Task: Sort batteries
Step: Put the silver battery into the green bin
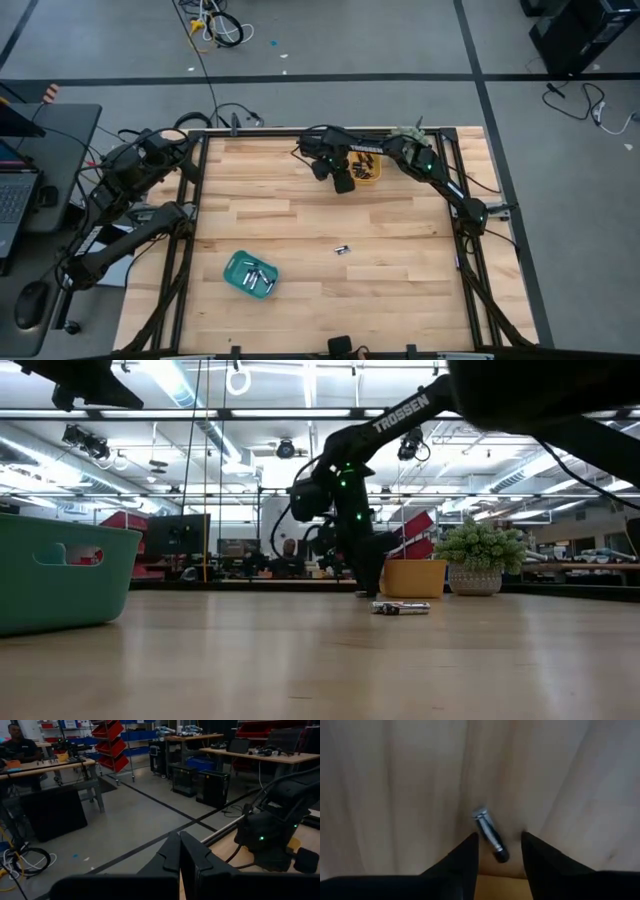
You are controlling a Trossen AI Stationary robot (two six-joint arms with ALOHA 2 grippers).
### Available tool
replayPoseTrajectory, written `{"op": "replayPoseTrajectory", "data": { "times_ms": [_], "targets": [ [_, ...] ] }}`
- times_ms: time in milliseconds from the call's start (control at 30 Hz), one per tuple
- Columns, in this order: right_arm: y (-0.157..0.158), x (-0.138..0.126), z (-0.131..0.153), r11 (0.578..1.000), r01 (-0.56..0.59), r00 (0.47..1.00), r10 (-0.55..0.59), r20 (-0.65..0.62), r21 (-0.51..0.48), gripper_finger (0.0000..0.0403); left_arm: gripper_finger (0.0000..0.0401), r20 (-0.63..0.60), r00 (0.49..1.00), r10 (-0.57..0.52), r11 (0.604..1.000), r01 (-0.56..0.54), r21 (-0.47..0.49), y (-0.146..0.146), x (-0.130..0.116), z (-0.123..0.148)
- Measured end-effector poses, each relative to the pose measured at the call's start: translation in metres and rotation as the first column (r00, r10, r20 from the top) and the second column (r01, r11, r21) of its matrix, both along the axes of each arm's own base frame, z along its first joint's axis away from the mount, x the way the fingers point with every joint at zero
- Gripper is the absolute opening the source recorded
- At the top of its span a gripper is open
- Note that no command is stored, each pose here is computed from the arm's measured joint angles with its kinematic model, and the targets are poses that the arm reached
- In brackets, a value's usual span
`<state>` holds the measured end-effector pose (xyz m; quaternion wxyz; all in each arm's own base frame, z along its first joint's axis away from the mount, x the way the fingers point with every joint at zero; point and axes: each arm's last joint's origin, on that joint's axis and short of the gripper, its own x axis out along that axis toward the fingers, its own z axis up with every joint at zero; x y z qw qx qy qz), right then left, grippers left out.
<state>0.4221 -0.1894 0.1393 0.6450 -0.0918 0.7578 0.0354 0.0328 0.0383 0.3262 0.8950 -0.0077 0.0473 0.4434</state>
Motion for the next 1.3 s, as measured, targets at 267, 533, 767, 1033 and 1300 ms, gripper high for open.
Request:
{"op": "replayPoseTrajectory", "data": {
  "times_ms": [267,533,767,1033,1300],
  "targets": [
    [0.001,0.0,-0.001,1.0,-0.003,1.0,0.003,-0.005,-0.015,0.0127,0.0,0.013,1.0,-0.01,1.0,0.01,-0.011,0.0,0.0,0.0],
    [0.0,0.001,-0.002,1.0,-0.002,1.0,0.002,0.011,-0.015,0.0027,0.0,0.027,0.998,-0.051,0.999,0.051,-0.007,0.0,0.002,0.0],
    [0.0,0.002,-0.002,0.999,0.042,0.999,-0.042,0.026,-0.005,0.0008,0.0,0.093,0.979,-0.182,0.983,0.181,0.023,0.011,0.019,-0.02],
    [0.004,0.005,0.003,0.998,0.06,0.996,-0.06,0.061,-0.005,0.0002,0.0,0.125,0.93,-0.347,0.937,0.348,0.019,0.021,0.036,-0.053],
    [0.009,0.014,0.025,0.996,0.043,0.97,-0.06,0.235,0.075,0.0,0.0,0.128,0.929,-0.347,0.937,0.347,0.024,0.028,0.042,-0.077]
  ]
}}
